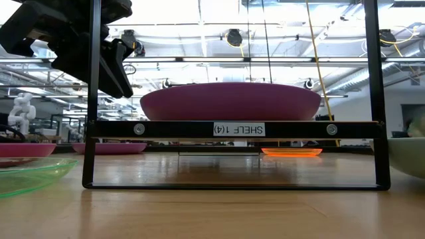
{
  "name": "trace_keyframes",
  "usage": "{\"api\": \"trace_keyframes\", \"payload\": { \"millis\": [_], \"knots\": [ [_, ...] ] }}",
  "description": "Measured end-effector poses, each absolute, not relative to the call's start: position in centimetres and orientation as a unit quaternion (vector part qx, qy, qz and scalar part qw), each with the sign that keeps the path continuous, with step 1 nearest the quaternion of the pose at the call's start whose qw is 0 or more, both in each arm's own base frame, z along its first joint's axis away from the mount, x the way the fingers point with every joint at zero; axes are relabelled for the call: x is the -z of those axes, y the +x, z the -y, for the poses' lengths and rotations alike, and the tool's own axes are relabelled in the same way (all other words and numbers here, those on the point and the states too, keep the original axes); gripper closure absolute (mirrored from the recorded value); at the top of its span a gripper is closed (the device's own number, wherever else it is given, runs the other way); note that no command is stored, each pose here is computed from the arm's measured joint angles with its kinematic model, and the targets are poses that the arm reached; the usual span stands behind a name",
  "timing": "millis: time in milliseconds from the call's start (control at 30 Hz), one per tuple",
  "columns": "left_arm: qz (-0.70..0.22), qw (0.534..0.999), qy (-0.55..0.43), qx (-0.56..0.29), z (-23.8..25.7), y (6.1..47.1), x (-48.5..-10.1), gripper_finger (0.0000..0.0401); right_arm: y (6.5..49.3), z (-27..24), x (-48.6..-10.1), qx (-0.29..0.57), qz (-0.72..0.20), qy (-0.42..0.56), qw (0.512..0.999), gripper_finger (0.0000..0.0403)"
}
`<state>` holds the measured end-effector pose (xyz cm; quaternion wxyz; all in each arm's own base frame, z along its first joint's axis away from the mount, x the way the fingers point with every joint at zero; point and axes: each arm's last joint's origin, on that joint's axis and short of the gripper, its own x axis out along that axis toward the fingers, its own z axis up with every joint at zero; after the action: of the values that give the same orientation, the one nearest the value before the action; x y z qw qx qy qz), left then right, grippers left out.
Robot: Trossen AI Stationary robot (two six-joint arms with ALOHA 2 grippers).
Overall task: Place and stack plates onto a shelf
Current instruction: Stack the right small green plate on top of the small pink plate on the shelf
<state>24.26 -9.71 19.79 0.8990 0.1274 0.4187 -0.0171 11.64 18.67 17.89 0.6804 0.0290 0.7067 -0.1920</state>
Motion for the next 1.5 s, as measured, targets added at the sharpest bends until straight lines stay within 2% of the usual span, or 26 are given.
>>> {"api": "trace_keyframes", "payload": {
  "millis": [600, 1100, 1500],
  "knots": [
    [-0.417, 0.900, 0.126, 0.017, 9.7, 24.3, -19.8, 0.0277, 14.9, -16.5, -18.0, 0.178, -0.663, -0.040, 0.726, 0.0403],
    [-0.417, 0.900, 0.125, 0.016, 9.7, 24.3, -19.8, 0.0277, 17.3, -15.5, -19.0, 0.186, -0.561, -0.145, 0.793, 0.0403],
    [-0.418, 0.900, 0.122, 0.015, 9.7, 24.3, -19.8, 0.0277, 19.8, -14.2, -20.8, 0.190, -0.525, -0.222, 0.799, 0.0403]
  ]
}}
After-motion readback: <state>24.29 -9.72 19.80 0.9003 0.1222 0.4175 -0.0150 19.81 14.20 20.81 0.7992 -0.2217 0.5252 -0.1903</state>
